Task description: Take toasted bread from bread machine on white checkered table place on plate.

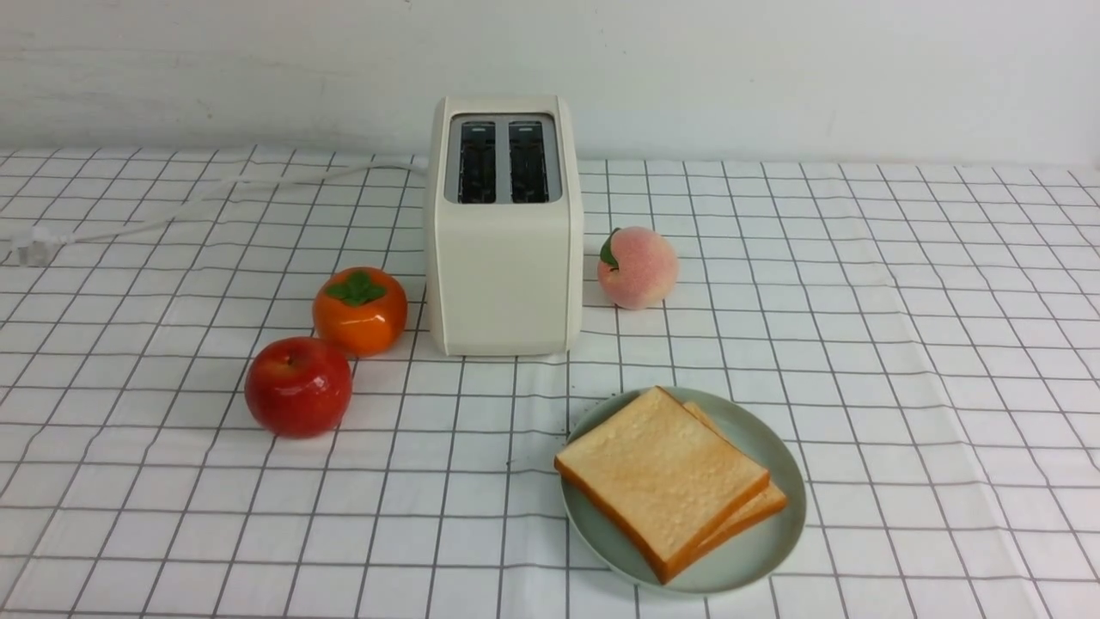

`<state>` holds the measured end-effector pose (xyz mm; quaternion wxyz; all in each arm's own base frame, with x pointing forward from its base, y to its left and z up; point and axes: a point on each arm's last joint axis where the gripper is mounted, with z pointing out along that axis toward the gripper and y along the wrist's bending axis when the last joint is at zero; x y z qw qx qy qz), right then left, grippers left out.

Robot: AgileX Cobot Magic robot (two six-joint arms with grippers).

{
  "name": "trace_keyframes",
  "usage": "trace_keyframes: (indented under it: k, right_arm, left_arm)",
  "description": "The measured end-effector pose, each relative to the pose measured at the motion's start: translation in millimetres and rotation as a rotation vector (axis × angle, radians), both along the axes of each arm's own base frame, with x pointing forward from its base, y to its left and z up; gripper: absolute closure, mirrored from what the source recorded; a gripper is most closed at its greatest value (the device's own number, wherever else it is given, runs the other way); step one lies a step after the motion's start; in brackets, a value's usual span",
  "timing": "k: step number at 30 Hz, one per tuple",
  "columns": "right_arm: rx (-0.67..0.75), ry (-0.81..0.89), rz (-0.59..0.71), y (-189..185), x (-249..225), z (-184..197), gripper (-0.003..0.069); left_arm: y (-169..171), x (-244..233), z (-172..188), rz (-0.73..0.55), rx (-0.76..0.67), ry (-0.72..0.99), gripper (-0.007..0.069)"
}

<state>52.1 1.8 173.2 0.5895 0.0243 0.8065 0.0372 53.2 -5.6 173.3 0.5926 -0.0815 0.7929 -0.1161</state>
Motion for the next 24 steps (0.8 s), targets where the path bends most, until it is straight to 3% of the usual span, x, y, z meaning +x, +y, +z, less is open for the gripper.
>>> trace_keyframes:
  k: [24]
  right_arm:
    - [0.001, 0.0, 0.0, 0.0, 0.0, 0.0, 0.0606]
  left_arm:
    - [-0.8, -1.3, -4.4, -0.004, -0.014, 0.049, 0.0638]
